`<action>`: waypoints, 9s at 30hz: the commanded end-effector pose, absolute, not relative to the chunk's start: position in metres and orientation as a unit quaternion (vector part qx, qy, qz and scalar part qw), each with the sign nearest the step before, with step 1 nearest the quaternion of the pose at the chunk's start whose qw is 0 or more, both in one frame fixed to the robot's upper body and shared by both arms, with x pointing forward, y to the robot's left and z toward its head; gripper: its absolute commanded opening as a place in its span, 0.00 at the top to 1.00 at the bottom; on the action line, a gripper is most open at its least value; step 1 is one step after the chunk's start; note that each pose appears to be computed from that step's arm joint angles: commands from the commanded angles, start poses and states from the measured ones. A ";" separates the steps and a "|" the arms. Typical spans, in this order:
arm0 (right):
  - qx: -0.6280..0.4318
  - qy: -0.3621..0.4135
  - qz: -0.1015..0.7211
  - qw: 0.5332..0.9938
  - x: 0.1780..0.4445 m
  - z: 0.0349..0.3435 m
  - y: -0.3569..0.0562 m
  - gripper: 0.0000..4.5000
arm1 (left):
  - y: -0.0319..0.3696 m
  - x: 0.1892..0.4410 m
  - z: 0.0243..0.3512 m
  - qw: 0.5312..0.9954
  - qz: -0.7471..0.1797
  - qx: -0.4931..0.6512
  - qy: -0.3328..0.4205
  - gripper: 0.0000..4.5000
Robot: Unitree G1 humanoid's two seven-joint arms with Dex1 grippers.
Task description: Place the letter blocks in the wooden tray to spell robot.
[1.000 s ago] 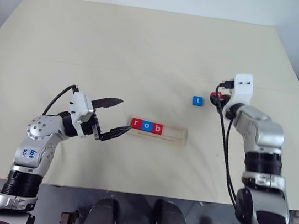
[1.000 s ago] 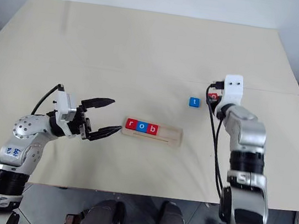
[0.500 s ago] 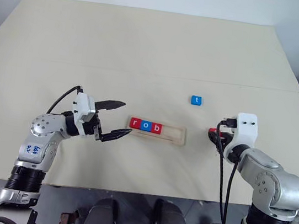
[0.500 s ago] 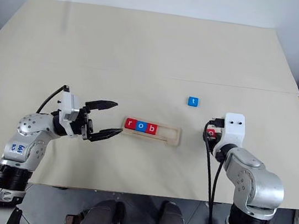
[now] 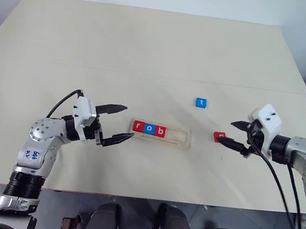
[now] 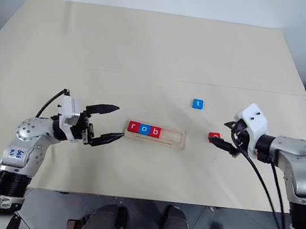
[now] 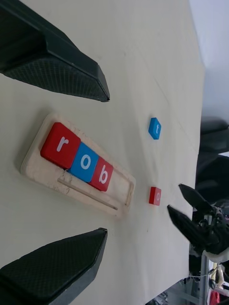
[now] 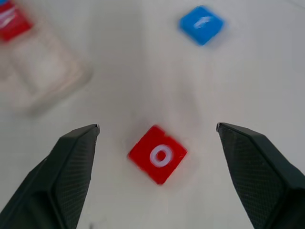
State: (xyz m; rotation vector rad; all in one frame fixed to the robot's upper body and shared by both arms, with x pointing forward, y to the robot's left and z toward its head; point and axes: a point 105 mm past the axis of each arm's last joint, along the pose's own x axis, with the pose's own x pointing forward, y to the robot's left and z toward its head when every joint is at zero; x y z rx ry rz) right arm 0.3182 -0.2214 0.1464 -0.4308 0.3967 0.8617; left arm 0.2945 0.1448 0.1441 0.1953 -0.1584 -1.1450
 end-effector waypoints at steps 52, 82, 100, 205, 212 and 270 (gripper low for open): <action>-0.266 0.163 0.616 0.723 0.343 0.145 -0.104 0.68 | 0.145 0.264 0.160 0.816 -0.554 0.129 -0.103 0.00; -0.217 0.143 0.540 0.801 0.338 0.154 -0.160 0.15 | 0.151 0.264 0.150 0.822 -0.549 0.120 -0.095 0.00; -0.224 0.150 0.585 0.765 0.334 0.135 -0.115 0.99 | 0.150 0.267 0.152 0.821 -0.548 0.121 -0.099 0.00; -0.017 0.248 0.123 0.961 0.298 0.125 -0.185 0.65 | 0.131 0.289 0.160 0.809 -0.568 0.103 -0.106 0.00; -0.021 0.270 0.185 0.945 0.294 0.125 -0.174 0.24 | 0.133 0.291 0.163 0.813 -0.562 0.109 -0.110 0.00; -0.272 0.195 0.611 0.717 0.341 0.147 -0.121 0.55 | 0.136 0.279 0.161 0.810 -0.562 0.135 -0.105 0.00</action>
